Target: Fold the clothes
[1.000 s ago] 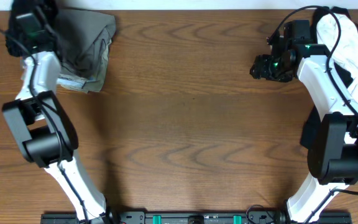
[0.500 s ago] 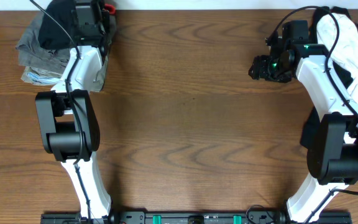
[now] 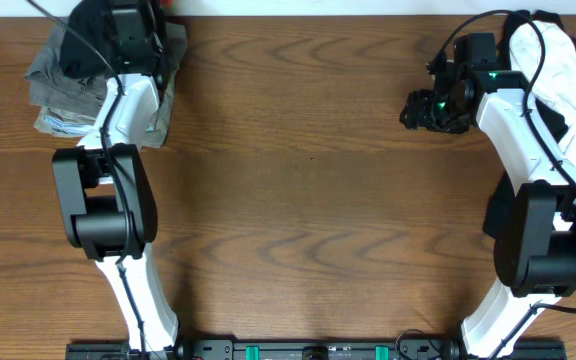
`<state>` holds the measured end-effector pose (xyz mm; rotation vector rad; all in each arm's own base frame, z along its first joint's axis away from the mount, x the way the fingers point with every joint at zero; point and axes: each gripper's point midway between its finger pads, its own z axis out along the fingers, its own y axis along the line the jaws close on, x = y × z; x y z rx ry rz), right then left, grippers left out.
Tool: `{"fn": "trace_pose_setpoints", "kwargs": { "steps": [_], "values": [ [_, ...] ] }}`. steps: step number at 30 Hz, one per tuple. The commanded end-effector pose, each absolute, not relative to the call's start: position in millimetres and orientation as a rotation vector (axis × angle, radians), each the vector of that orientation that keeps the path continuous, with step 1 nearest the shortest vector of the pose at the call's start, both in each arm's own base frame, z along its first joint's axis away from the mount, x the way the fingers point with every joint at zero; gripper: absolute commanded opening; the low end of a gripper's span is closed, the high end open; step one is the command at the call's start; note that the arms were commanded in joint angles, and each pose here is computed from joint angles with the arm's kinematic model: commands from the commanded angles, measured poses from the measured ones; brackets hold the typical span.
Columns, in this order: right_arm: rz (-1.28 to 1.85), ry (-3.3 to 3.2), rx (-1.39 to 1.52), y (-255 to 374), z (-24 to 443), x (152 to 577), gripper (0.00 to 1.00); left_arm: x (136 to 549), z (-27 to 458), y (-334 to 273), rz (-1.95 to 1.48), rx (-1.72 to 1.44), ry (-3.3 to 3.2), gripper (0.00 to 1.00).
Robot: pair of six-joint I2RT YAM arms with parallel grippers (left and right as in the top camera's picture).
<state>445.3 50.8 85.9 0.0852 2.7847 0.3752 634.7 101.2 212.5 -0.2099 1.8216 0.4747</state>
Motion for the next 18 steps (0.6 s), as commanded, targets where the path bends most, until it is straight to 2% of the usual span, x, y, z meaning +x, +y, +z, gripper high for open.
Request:
{"fn": "trace_pose_setpoints", "kwargs": {
  "steps": [1,6,12,18],
  "values": [
    [0.376,2.768,0.050,56,93,448,0.64,619,304,140,0.536,-0.319,1.616,0.06],
    [0.376,2.768,0.049,56,93,448,0.64,601,356,200,0.602,-0.405,1.495,0.06],
    [0.378,2.768,0.039,60,93,448,0.64,577,381,263,0.656,-0.460,1.402,0.06],
    [0.385,2.769,0.020,68,93,447,0.64,567,391,287,0.667,-0.430,1.368,0.06]
  ]
}}
